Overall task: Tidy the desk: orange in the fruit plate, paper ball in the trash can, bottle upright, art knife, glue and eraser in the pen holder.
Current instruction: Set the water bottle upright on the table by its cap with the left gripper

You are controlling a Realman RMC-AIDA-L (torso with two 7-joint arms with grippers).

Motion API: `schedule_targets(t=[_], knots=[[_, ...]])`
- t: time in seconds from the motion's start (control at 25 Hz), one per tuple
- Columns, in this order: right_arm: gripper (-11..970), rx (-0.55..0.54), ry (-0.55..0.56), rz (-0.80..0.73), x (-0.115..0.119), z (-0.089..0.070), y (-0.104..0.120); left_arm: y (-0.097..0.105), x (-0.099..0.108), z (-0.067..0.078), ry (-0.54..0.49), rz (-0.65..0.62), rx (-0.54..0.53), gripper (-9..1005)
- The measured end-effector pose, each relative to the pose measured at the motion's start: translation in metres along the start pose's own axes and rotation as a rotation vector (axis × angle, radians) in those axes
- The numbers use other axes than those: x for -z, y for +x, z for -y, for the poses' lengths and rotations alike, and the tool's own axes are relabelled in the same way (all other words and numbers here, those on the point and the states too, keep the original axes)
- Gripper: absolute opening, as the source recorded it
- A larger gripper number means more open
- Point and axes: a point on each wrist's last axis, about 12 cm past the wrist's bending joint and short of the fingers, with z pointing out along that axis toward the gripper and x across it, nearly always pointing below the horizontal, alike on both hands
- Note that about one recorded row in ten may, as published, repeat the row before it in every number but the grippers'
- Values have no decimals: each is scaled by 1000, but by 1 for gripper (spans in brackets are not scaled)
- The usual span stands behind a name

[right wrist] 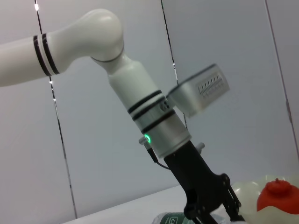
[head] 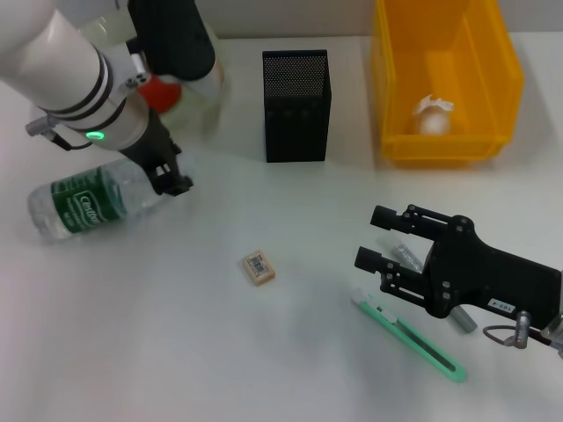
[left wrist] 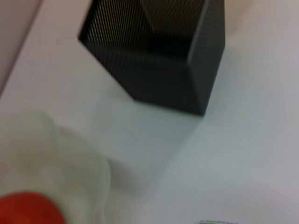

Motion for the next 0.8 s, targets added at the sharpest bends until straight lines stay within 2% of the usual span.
schedule_targets(t=[0.04, 0.24, 0.44, 0.8], knots=[[588, 0, 0, 0, 0, 0, 0, 0, 0, 0, 0, 0, 0, 431], [589, -2, 9, 6, 1, 0, 0, -9, 30, 8, 33, 144, 17, 430], [589, -3, 12, 5, 2, 0, 0, -7, 54, 15, 19, 243, 30, 430], [588, -3, 1, 2, 0, 0, 0, 9, 64, 13, -1, 296, 119, 431]])
